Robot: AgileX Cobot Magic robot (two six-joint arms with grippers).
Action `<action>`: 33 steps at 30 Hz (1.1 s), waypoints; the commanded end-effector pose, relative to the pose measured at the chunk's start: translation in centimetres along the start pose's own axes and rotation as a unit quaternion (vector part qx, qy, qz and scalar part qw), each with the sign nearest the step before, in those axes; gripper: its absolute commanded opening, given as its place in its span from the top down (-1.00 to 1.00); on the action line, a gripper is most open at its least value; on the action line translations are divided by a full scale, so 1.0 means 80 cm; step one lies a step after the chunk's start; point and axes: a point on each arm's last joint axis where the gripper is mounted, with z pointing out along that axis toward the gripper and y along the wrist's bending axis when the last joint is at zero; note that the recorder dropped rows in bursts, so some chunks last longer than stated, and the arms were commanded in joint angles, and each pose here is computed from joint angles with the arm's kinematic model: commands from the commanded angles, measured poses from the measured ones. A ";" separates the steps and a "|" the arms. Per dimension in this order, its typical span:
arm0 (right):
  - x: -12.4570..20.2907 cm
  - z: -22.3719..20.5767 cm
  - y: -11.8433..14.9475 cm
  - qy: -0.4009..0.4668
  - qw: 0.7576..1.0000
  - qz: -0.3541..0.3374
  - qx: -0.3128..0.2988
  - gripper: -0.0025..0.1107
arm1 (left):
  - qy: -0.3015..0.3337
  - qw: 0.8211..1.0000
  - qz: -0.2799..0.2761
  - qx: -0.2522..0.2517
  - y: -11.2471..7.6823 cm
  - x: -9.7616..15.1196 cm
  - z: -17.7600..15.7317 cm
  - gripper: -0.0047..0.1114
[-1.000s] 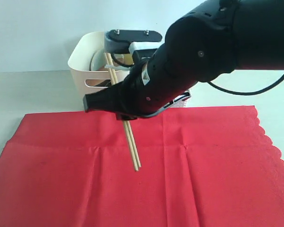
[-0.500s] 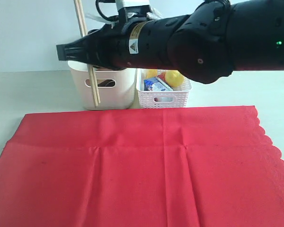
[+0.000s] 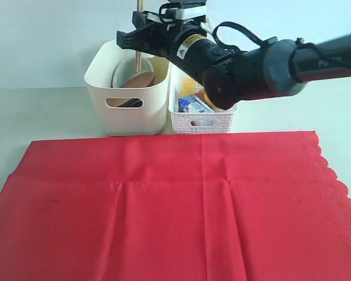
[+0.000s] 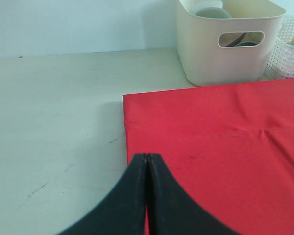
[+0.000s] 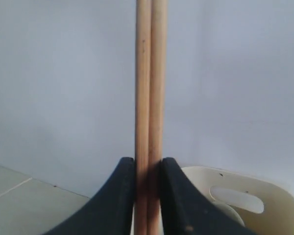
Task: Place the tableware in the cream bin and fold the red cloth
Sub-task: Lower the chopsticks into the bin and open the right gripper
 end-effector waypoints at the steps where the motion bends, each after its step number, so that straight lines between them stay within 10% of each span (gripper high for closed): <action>1: 0.025 0.029 -0.006 0.019 0.999 -0.039 -0.003 0.96 | -0.007 1.000 -0.004 0.000 0.000 -0.001 0.000 0.92; 9: 0.075 0.039 -0.018 0.128 0.988 -0.087 0.017 0.92 | -0.007 1.000 -0.005 0.000 0.000 -0.001 0.000 0.92; 14: 0.082 0.037 -0.020 0.166 0.982 -0.085 0.024 0.50 | -0.007 1.000 -0.005 0.000 0.000 -0.001 0.000 0.92; 21: 0.046 0.031 -0.014 0.171 0.983 -0.065 0.033 0.06 | -0.007 1.000 -0.005 0.000 0.000 -0.001 0.000 0.92; 33: -0.053 -0.029 0.002 0.337 0.937 -0.051 0.081 0.05 | -0.007 1.000 -0.005 0.000 0.000 -0.001 0.000 0.92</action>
